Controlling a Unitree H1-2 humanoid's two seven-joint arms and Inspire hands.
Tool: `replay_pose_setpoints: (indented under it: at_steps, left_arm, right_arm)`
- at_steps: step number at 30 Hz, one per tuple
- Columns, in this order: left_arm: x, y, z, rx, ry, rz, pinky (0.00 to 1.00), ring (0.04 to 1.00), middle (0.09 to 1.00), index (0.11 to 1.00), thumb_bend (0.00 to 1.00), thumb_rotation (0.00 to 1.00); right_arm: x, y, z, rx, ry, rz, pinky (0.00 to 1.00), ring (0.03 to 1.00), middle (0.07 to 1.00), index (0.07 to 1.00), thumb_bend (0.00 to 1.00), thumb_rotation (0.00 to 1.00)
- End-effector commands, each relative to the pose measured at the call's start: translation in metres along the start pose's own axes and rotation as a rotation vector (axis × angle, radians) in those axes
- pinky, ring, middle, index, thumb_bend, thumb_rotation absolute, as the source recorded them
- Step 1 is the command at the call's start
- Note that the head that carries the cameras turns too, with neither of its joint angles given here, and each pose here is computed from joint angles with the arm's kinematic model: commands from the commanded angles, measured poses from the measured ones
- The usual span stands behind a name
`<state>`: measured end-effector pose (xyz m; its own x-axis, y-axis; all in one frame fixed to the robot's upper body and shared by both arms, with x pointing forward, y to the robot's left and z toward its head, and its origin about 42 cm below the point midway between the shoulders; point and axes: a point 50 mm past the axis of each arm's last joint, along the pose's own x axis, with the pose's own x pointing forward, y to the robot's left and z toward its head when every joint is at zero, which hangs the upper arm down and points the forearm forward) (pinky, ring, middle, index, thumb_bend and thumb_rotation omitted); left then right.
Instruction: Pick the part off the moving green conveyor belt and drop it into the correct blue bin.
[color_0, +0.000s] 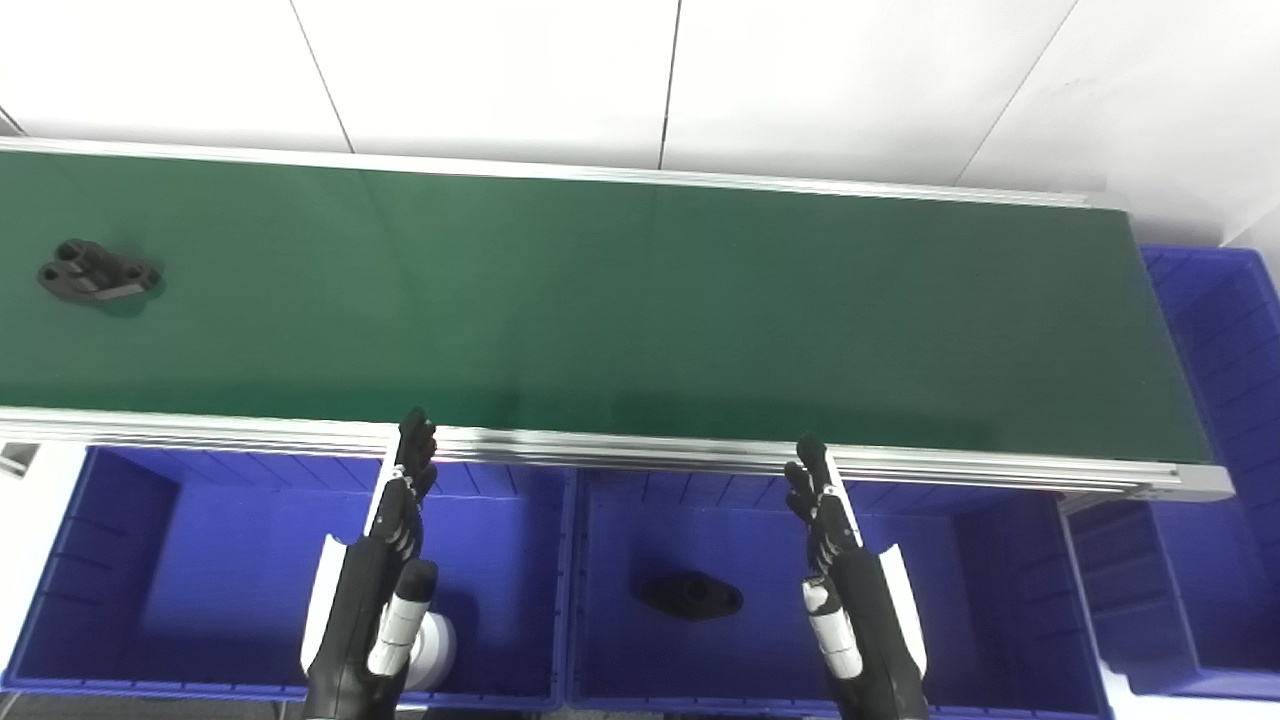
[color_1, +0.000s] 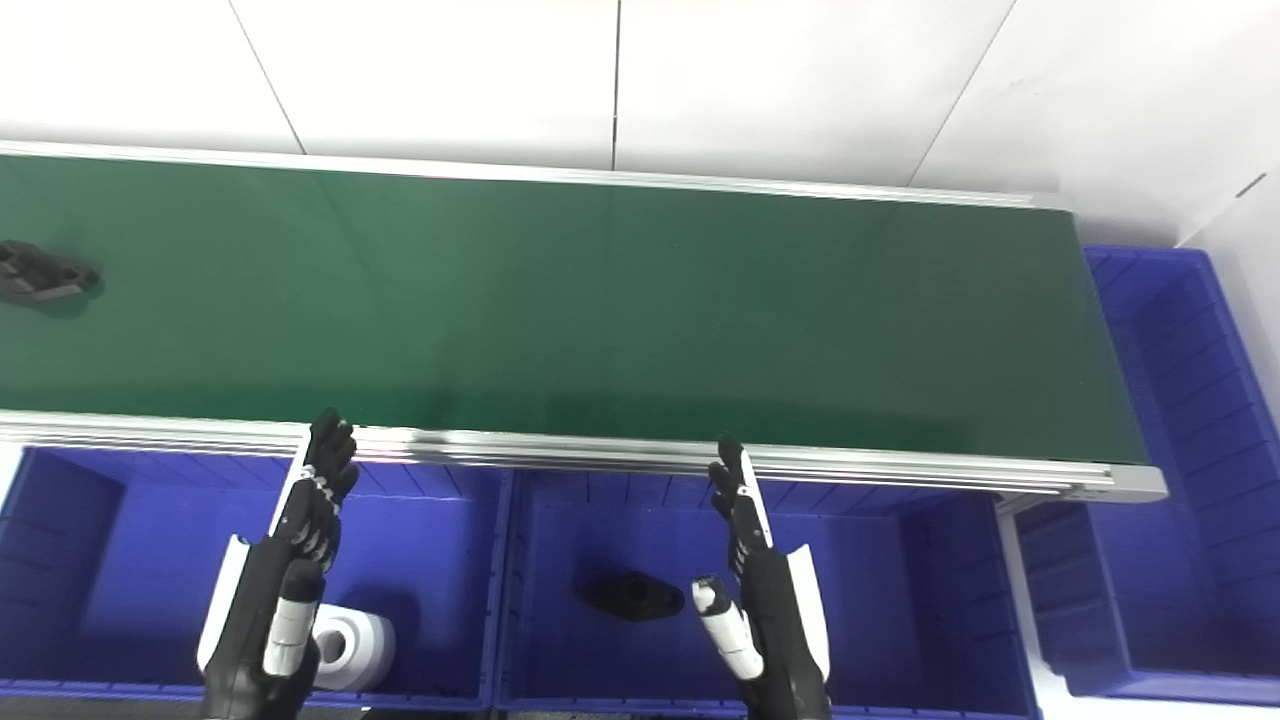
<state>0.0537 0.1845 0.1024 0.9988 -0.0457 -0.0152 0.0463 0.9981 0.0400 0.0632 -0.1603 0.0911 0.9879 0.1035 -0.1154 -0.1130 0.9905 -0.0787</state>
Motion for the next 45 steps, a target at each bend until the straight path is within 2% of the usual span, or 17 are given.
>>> replay_pose_setpoints:
  at_steps: [1, 22, 26, 30, 35, 45]
  left_arm:
    - [-0.006, -0.001, 0.005, -0.007, -0.022, 0.005, 1.0, 1.0, 1.0, 1.0, 0.87, 0.98]
    - [-0.004, -0.003, 0.0, -0.01, -0.02, -0.003, 1.0, 1.0, 1.0, 1.0, 0.9, 0.96]
    - [-0.004, -0.003, -0.003, -0.008, -0.019, -0.007, 1.0, 1.0, 1.0, 1.0, 0.88, 0.96]
    - [-0.005, -0.006, -0.008, -0.007, -0.011, -0.02, 1.0, 1.0, 1.0, 1.0, 0.85, 0.94]
    - [-0.004, -0.015, -0.019, 0.0, -0.015, -0.021, 1.0, 1.0, 1.0, 1.0, 0.82, 0.93]
    - [0.006, -0.038, -0.035, -0.024, -0.009, -0.018, 1.0, 1.0, 1.0, 1.0, 0.84, 0.93]
  right_arm:
    - [-0.003, 0.001, 0.005, 0.018, -0.043, 0.001, 0.96, 0.976, 1.0, 1.0, 0.94, 1.0]
    - [-0.001, -0.001, -0.002, 0.011, -0.034, 0.006, 0.97, 0.972, 1.0, 1.0, 0.97, 1.0]
    - [-0.001, -0.001, -0.005, 0.025, -0.032, 0.007, 0.98, 0.978, 1.0, 1.0, 0.96, 1.0]
    - [-0.002, -0.002, -0.011, 0.032, -0.03, 0.007, 0.98, 0.979, 1.0, 1.0, 1.0, 1.0]
    - [-0.002, -0.01, -0.024, 0.023, -0.019, 0.01, 0.98, 0.98, 1.0, 1.0, 1.0, 1.0]
    - [0.004, -0.033, -0.043, 0.024, -0.018, 0.031, 0.96, 0.985, 1.0, 1.0, 0.98, 1.0]
